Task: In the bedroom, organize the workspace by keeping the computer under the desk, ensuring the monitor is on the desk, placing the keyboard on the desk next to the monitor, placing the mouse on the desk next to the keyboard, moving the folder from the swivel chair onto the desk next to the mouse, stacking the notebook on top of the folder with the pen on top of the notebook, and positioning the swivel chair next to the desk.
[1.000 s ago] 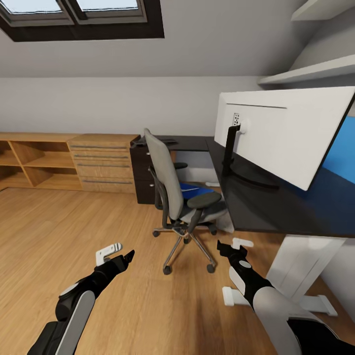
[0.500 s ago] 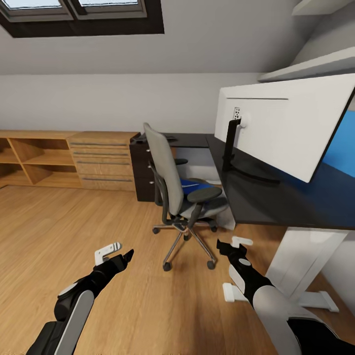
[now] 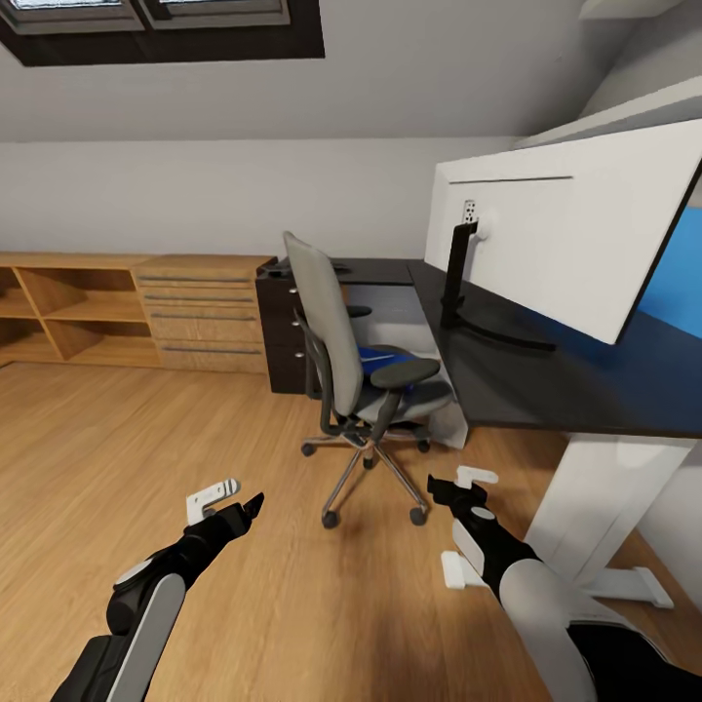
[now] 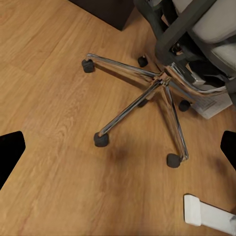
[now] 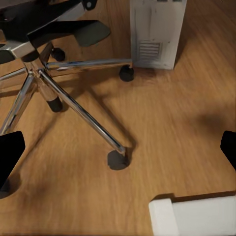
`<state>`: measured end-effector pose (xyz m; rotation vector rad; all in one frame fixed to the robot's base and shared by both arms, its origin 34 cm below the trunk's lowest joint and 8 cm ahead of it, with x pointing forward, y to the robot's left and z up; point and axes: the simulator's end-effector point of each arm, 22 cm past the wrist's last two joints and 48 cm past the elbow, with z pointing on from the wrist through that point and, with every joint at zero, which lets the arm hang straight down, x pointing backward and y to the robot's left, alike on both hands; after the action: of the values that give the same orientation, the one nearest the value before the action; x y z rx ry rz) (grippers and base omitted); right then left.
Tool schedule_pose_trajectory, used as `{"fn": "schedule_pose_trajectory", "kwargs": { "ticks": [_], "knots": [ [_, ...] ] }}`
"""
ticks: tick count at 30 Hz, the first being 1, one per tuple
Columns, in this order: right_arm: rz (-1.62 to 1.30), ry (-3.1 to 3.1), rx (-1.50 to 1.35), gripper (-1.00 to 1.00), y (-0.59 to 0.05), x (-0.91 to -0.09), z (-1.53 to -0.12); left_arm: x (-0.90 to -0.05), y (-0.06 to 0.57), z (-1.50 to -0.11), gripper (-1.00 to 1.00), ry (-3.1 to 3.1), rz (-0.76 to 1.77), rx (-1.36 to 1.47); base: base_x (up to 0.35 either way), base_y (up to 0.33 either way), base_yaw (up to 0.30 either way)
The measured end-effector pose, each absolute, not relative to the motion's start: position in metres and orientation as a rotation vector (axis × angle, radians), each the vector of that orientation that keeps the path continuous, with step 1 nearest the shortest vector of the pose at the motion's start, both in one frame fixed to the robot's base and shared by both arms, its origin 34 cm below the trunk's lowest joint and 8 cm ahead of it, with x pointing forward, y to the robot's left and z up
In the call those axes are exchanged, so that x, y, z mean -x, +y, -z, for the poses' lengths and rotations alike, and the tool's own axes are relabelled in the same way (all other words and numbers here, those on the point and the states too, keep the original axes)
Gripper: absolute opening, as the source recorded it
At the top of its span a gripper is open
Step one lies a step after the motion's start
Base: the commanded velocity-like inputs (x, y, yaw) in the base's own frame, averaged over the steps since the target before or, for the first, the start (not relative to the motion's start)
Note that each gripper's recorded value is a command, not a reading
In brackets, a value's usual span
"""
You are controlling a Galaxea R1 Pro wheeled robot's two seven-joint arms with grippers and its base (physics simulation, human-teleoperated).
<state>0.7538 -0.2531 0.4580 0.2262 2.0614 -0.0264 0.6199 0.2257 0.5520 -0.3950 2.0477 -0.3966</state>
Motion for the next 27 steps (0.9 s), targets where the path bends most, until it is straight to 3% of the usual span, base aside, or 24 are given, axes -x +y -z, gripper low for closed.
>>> {"fn": "schedule_pose_trajectory", "kwargs": {
  "ticks": [27],
  "knots": [
    [0.041,1.967,-0.22,1.0,-0.257,-0.757,-0.439,-0.612,0.226,-0.51,1.0,2.074,0.392,0.402,0.0,0.0,0.0]
  ]
}}
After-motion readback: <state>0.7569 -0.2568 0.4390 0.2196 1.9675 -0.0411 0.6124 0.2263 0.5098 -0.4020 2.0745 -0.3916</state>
